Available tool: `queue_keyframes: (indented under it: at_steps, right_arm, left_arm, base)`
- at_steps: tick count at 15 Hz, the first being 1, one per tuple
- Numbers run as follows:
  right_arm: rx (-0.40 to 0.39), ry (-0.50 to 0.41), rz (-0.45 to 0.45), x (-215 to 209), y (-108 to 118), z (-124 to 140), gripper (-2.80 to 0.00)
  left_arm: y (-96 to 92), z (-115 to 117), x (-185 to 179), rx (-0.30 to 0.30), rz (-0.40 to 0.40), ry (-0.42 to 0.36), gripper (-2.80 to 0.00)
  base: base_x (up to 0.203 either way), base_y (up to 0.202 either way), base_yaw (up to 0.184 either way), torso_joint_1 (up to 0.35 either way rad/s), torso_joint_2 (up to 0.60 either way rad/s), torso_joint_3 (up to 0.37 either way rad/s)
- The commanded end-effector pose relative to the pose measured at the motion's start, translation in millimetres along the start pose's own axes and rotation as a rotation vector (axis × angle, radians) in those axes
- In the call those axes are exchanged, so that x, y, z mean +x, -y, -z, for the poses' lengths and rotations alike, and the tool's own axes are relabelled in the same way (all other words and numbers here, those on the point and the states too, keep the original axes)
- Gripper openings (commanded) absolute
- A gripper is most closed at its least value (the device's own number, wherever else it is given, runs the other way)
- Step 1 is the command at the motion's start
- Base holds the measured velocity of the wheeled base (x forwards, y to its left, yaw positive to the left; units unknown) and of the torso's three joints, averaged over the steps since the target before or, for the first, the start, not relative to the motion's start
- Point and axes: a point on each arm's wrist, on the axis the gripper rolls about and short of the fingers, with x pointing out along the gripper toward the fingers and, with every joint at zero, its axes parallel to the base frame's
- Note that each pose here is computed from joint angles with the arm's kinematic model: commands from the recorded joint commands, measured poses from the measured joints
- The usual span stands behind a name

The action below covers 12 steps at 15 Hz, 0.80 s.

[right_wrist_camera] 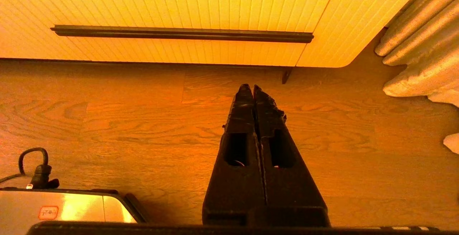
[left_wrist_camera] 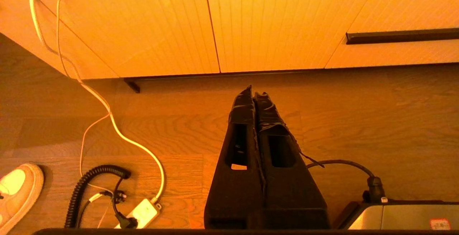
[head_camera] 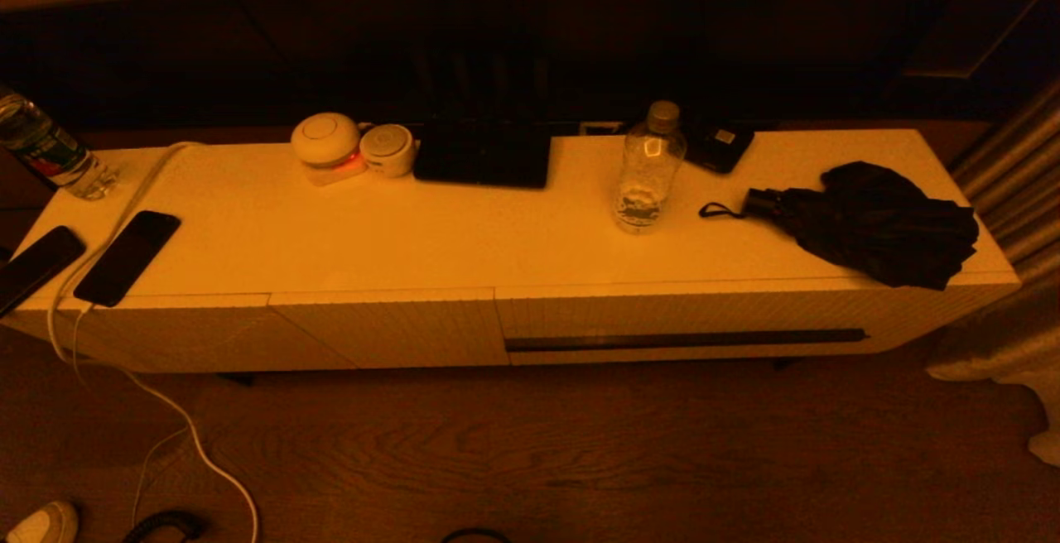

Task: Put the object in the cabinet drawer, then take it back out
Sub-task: Open the drawer

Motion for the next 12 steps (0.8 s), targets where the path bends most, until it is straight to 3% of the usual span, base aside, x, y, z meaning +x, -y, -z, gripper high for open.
queue_keyframes:
  at_steps: [1, 12]
  right_arm:
    - [0.000, 0.002, 0.000, -0.1, 0.0, -0.1, -2.80]
    - [-0.002, 0.002, 0.003, -0.1, 0.1, -0.1, -2.80]
  left_arm:
    - [0.0, 0.0, 0.0, 0.000, 0.000, 0.000, -2.80]
    - [0.0, 0.0, 0.0, 0.000, 0.000, 0.000, -2.80]
  base:
    - [0.000, 0.000, 0.000, 0.000, 0.00, 0.000]
    - [0.000, 0.000, 0.000, 0.000, 0.00, 0.000]
